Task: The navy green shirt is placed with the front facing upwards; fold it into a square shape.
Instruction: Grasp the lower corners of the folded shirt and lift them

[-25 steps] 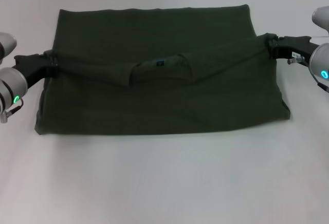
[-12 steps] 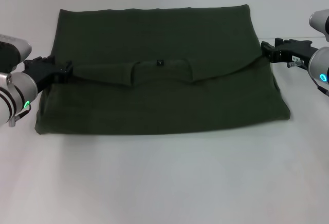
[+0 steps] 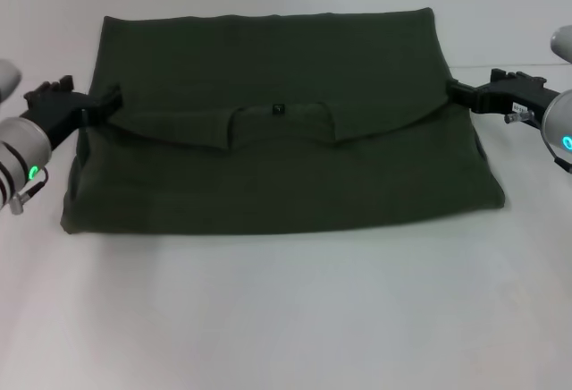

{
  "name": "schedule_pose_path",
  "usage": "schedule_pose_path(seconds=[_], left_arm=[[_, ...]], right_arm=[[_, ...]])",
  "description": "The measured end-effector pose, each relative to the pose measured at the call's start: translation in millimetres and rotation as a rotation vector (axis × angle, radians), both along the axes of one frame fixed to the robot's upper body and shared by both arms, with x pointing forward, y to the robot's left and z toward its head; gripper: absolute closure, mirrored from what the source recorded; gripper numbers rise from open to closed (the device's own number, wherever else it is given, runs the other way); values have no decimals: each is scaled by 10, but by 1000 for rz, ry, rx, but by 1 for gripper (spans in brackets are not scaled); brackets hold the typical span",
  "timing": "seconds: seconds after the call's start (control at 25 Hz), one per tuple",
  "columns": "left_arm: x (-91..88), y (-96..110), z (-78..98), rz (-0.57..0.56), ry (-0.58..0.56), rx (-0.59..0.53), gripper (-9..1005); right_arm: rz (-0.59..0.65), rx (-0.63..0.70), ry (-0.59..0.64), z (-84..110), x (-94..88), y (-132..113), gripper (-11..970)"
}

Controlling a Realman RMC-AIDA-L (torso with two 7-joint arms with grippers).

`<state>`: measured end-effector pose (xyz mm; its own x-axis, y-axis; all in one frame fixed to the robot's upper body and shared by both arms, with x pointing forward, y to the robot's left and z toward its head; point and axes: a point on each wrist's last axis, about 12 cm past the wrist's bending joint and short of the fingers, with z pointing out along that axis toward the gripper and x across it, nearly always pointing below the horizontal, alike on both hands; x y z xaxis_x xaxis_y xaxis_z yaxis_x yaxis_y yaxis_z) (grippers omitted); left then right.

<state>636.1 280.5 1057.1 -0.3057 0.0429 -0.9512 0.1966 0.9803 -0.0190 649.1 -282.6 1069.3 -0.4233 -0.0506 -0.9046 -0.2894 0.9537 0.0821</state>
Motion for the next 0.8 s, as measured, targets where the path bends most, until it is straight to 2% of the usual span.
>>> schedule_pose_path(seconds=[0.12,0.28,0.44,0.56,0.8], left_arm=[[-8,49,9,38,-8,-51,259],[-37,148,13,102,5,-183,259],[-93,208,16,117,-7,-279,258],[-174,219,36,64,-47,-336,260],[-396,370,178,-162,-52,-387,268]], right_arm=[[16,46,-10,4,-42,-11,178],[45,94,-23,20,-104,-45,93],[80,133,-30,7,-182,-54,92],[138,161,-54,20,-272,-70,92],[258,215,-107,64,-527,-179,93]])
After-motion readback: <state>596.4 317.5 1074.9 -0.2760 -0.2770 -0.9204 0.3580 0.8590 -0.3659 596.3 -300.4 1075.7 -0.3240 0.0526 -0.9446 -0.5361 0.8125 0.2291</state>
